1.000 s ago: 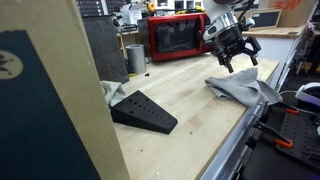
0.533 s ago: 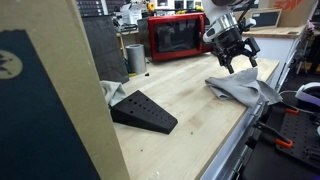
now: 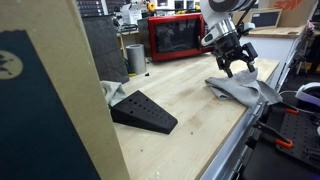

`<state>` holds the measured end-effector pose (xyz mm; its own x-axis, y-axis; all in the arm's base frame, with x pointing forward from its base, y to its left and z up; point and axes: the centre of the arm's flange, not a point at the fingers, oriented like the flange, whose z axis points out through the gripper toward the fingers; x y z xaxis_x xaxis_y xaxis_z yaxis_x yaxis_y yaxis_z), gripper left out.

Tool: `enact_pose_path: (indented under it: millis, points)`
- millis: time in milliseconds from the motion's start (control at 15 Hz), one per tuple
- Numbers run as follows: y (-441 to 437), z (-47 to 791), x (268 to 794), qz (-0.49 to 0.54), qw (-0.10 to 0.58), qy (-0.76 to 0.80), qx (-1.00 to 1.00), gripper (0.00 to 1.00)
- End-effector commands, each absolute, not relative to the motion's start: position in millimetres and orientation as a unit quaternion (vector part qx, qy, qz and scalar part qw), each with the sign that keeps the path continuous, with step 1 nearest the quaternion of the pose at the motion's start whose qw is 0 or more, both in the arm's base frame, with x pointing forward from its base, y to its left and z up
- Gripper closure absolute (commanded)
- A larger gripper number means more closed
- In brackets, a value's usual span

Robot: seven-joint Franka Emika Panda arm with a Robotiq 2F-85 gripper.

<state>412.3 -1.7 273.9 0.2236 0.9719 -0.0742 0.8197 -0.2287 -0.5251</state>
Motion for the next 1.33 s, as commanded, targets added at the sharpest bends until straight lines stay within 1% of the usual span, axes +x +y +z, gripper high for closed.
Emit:
enact_pose_path:
  millis: [0,200,467,600,933,1067,1133,1267]
  points:
    - [4.2,261.2,403.2,0.217,0.193,-0.575,-0.765,0.00]
    - [10.1,259.0,390.4,0.239,0.221,-0.571,-0.754,0.00]
    - [15.1,272.3,369.6,0.276,0.289,-0.574,-0.714,0.00]
    - [12.0,280.1,357.4,0.301,0.312,-0.578,-0.691,0.00]
    - [-0.4,293.1,337.6,0.367,0.326,-0.571,-0.659,0.00]
    - [-3.0,299.5,334.7,0.376,0.330,-0.578,-0.645,0.00]
    - [-3.6,300.5,337.1,0.369,0.323,-0.579,-0.652,0.00]
    - [-3.8,294.5,354.1,0.333,0.282,-0.581,-0.687,0.00]
